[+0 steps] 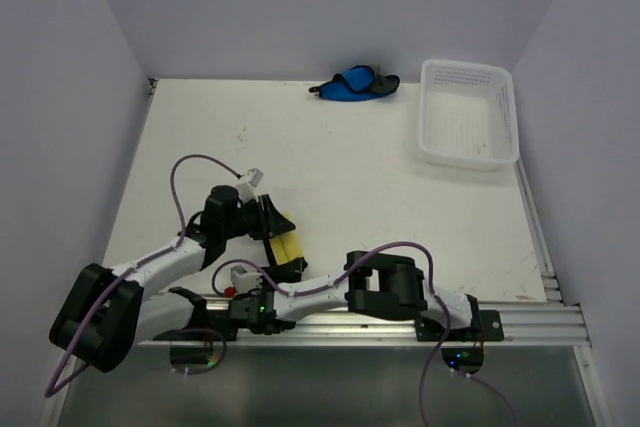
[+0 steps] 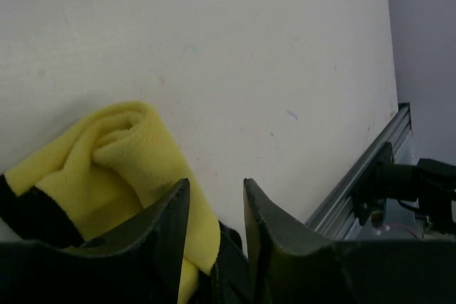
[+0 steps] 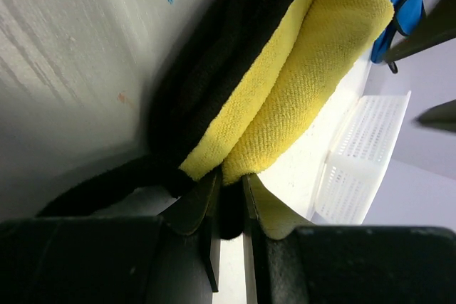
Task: Roll the towels
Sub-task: Roll the towel
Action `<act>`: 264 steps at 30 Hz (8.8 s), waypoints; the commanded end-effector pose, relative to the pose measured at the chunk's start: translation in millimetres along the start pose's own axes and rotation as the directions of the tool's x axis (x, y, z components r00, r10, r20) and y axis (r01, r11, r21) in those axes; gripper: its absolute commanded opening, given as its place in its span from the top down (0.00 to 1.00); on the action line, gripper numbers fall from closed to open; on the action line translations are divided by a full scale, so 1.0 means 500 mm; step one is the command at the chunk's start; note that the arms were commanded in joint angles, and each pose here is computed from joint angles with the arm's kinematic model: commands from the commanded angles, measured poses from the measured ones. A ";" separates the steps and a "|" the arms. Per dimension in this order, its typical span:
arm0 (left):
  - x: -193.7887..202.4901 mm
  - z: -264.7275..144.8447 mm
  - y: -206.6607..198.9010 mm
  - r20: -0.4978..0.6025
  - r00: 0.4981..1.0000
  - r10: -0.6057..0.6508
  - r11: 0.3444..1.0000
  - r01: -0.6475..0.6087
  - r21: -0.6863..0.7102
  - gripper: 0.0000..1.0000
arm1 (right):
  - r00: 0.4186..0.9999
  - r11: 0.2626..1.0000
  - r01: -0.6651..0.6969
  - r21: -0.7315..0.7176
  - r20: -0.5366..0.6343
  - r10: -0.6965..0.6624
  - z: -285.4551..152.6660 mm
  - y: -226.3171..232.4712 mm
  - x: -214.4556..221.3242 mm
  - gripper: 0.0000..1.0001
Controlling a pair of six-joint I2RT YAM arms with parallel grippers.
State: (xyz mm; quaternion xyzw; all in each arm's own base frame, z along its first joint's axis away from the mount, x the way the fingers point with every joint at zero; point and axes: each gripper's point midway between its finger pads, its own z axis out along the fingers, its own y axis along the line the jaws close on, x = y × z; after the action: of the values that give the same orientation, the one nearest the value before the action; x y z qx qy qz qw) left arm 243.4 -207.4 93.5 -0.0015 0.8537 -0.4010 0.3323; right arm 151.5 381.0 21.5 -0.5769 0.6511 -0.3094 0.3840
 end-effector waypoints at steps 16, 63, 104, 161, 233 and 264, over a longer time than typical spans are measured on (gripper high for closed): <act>0.177 0.026 0.109 -0.179 0.982 -0.056 0.992 0.035 -0.121 0.67 | 0.997 0.979 -0.082 -0.185 -0.023 0.079 -0.015 0.068 0.010 0.97; 0.216 -0.010 0.186 -0.069 0.988 -0.139 0.956 0.116 -0.269 0.70 | 0.167 -0.191 -0.777 -0.600 -0.488 0.857 -0.026 -0.085 -0.013 0.45; 0.102 -0.002 0.129 0.029 0.996 -0.085 0.956 0.090 -0.278 0.50 | 0.506 0.338 -0.792 -0.509 -0.235 0.830 -0.006 -0.021 0.024 1.00; 0.121 -0.042 0.046 0.054 0.971 -0.234 0.969 0.238 -0.067 0.48 | 0.927 0.924 -0.374 0.080 -0.003 0.376 -0.071 -0.016 -0.014 1.00; 0.244 -0.071 0.186 0.065 0.956 -0.285 0.924 0.292 -0.248 0.53 | 0.166 -0.287 -0.738 -0.611 -0.576 0.800 -0.028 -0.023 -0.028 0.37; 0.229 -0.068 0.176 0.075 0.957 -0.282 0.927 0.291 -0.238 0.53 | 0.275 -0.073 -0.797 -0.600 -0.469 0.839 0.011 -0.005 0.033 0.85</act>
State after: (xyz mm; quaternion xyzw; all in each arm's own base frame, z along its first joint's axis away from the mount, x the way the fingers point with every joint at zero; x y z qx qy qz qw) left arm 193.3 -180.5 48.5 -0.1632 0.8430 -0.3927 0.3295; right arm 147.0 382.9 22.1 -0.1392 0.8955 0.3839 0.1769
